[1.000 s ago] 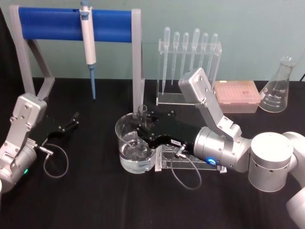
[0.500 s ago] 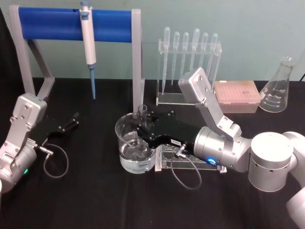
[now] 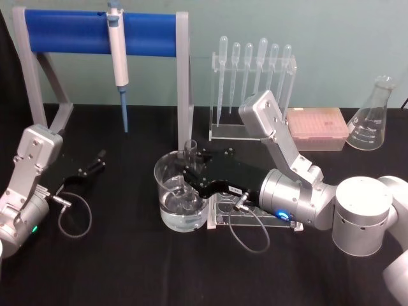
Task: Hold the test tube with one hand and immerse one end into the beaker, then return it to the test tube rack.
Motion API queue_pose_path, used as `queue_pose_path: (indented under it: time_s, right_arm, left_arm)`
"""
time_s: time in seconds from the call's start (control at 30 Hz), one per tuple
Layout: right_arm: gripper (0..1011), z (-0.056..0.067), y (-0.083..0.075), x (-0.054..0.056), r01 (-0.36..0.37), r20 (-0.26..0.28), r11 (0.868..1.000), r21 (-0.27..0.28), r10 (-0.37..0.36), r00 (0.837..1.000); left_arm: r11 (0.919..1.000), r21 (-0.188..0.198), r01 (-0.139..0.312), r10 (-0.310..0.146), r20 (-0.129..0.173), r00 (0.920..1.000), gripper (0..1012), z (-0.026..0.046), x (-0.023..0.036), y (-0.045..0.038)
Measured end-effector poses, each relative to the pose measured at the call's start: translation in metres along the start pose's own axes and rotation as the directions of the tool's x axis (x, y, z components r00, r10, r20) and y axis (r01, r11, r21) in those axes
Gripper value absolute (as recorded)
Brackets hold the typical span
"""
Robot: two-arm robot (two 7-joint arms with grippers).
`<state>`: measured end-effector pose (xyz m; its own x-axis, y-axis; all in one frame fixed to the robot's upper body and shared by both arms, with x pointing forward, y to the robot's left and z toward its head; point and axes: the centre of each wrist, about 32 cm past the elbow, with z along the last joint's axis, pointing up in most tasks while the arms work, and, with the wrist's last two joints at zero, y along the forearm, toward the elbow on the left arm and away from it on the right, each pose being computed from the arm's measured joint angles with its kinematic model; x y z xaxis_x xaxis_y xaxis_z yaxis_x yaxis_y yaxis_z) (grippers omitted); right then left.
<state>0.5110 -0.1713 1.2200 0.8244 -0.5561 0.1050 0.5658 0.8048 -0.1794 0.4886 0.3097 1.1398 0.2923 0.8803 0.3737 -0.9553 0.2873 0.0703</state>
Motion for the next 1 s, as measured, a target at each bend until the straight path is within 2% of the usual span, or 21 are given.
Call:
queue_pose_path:
  time_s: [1.0]
  right_arm:
    - [225,0.0000,0.0000,0.0000,0.000,0.000,1.000,0.000,0.000,1.000]
  left_arm:
    - [1.0000,0.000,0.000,0.000,0.000,1.0000,1000,0.0000,0.0000,0.0000]
